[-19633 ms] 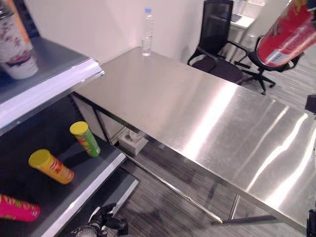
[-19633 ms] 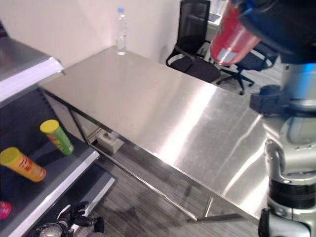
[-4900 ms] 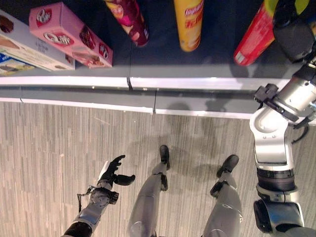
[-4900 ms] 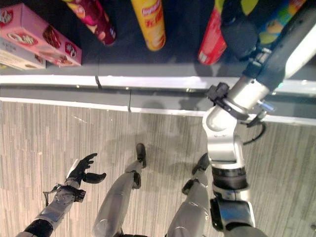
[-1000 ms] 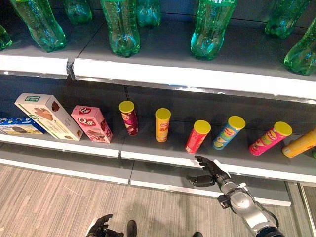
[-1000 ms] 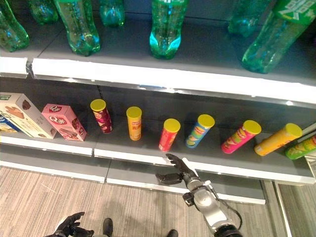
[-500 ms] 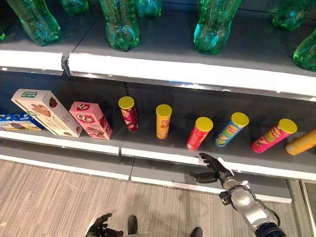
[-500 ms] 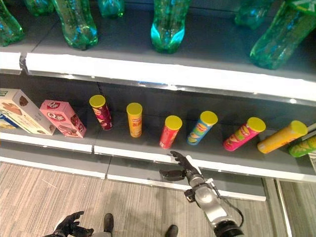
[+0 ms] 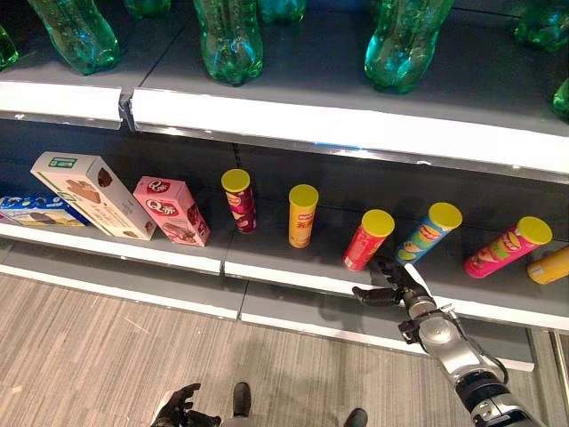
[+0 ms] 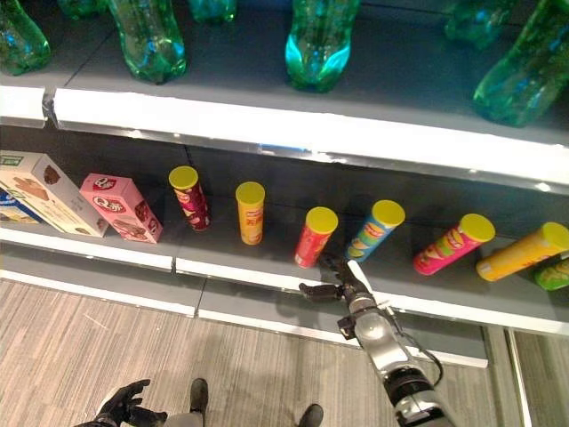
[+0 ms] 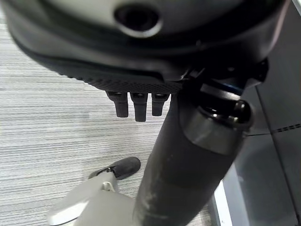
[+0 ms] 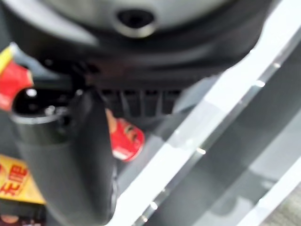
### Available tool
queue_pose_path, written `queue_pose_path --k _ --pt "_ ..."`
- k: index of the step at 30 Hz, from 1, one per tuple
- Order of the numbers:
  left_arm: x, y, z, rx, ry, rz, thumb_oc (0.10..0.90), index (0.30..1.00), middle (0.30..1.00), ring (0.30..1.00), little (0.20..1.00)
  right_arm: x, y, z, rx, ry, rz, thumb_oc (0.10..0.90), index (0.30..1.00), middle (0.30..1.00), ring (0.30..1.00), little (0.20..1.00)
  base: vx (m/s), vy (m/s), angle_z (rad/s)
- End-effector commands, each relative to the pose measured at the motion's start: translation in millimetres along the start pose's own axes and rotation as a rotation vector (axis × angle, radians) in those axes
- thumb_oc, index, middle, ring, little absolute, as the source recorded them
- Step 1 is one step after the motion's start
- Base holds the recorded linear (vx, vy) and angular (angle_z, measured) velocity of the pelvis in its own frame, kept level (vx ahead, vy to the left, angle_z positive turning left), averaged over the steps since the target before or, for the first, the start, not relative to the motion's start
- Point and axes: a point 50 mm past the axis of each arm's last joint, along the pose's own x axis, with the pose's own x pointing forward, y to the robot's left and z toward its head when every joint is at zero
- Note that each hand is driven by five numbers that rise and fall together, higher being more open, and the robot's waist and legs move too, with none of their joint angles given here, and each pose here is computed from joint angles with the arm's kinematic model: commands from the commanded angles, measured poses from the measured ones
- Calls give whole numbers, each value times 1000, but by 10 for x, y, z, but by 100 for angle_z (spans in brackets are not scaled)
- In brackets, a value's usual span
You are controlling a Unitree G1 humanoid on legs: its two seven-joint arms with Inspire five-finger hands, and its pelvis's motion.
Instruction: Put the goods on the table back onto the shelves and tidy them up.
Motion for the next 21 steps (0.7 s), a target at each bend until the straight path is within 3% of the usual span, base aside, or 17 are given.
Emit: queue_pose_path --k 1,17,21 --pt "31 250 102 38 -46 66 800 900 900 900 900 168 -317 418 -12 -145 -111 800 900 900 900 900 0 0 0" --pt "24 245 30 33 -14 74 800 900 900 900 900 149 -343 378 -77 -134 -134 800 900 900 900 900 0 0 0" --pt "28 263 -1 20 8 93 800 900 900 900 900 18 -456 527 -89 -243 -173 800 900 900 900 900 -54 23 0"
